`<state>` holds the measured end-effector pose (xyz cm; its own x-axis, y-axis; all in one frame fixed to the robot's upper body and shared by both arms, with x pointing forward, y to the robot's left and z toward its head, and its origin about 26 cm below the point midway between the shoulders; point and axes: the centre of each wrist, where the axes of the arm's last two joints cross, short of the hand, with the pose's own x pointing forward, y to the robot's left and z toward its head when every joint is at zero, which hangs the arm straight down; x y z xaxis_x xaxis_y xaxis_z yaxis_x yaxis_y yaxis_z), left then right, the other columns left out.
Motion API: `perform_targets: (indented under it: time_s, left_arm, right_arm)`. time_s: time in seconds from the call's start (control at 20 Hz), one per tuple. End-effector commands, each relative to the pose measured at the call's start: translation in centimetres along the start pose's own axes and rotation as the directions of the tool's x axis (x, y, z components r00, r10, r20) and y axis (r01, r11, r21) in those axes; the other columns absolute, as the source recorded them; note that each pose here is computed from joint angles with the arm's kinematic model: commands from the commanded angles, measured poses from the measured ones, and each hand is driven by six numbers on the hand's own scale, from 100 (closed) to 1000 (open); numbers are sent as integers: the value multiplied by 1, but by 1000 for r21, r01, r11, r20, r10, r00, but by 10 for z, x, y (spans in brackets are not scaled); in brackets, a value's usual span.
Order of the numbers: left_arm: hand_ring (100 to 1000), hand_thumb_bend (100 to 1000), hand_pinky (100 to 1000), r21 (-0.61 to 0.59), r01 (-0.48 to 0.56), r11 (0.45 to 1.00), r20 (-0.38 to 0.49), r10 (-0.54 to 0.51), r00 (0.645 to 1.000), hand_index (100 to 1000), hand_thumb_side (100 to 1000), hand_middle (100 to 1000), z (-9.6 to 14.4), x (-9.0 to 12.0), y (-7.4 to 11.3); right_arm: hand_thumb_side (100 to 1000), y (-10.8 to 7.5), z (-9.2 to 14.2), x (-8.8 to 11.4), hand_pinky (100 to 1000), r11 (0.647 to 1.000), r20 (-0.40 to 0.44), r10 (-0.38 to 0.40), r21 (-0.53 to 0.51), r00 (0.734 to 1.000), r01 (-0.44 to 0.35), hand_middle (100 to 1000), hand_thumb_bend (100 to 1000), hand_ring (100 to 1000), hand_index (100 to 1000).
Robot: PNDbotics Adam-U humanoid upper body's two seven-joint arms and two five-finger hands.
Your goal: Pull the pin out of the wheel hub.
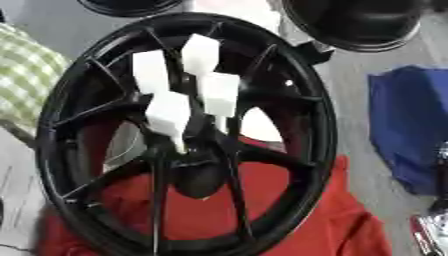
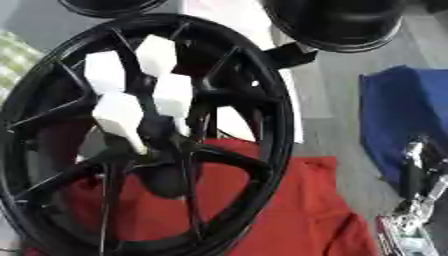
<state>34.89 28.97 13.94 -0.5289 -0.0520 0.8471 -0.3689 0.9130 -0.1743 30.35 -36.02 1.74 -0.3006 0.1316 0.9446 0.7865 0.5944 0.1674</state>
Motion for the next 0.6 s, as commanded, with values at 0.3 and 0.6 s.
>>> perform_targets:
  time_s: [0.3,0.6]
  left_arm:
    - [545,264,603,-84,49,995,90,-41,995,689,951,536,-8,26,5]
    - [542,271,600,-100,27,995,53,-22,998,687,959,533,-1,32,10]
  right_arm:
    - [563,-4,-10,5,550,999,31,28,33,999,-29,649,345,715,734]
    - [564,-2,-10,6,543,999,25,18,28,1000,-19,648,349,702,749]
